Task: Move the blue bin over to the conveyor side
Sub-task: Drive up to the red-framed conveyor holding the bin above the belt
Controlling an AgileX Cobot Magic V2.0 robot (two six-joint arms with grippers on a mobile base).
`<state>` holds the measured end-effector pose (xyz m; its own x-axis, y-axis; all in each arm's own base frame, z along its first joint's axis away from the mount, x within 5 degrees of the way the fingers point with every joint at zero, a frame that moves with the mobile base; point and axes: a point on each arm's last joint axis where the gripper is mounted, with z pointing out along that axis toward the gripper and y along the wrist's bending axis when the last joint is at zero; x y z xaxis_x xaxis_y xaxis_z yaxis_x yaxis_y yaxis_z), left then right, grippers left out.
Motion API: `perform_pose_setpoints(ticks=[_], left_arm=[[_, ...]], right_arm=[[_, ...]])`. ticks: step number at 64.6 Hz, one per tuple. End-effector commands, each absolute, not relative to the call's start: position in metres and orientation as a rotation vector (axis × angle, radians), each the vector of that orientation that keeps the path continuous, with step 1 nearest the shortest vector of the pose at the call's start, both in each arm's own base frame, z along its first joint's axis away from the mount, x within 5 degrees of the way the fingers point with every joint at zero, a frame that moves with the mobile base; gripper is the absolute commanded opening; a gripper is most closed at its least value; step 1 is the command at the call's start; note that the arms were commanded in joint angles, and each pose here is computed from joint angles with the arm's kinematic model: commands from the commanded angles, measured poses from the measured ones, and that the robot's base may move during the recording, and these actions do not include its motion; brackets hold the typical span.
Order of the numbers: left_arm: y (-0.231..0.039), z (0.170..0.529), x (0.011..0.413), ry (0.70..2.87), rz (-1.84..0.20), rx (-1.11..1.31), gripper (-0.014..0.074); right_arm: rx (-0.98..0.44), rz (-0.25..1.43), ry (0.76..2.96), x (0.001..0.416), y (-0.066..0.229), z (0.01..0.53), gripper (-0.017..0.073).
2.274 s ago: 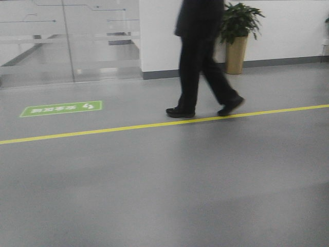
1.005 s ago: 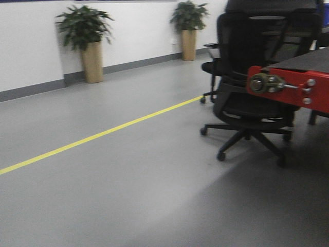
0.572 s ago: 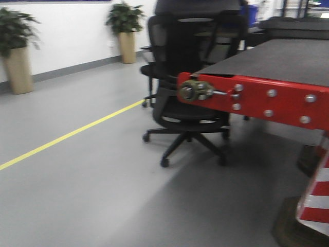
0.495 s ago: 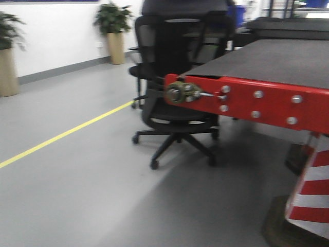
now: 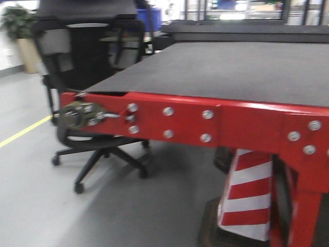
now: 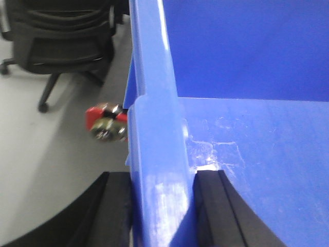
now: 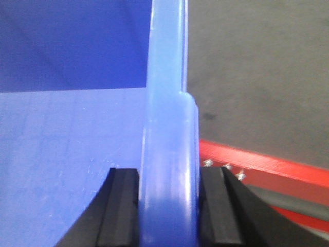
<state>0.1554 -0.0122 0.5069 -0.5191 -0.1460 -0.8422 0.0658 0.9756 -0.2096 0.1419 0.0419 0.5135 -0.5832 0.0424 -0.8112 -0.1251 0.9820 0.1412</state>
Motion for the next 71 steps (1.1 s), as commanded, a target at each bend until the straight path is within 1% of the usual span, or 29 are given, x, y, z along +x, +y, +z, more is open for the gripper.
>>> perform_pose_setpoints(ticks=[1, 71], left_arm=[[-0.0082, 0.5207, 0.1529, 1.973, -0.2, -0.049, -0.0017], [-0.0082, 0.5207, 0.1529, 1.973, -0.2, -0.049, -0.0017]], right_arm=[[-0.04, 0.143, 2.052, 0.1384, 0.0316, 0.5267, -0.0079], [-0.04, 0.143, 2.052, 0.1384, 0.0316, 0.5267, -0.0079]])
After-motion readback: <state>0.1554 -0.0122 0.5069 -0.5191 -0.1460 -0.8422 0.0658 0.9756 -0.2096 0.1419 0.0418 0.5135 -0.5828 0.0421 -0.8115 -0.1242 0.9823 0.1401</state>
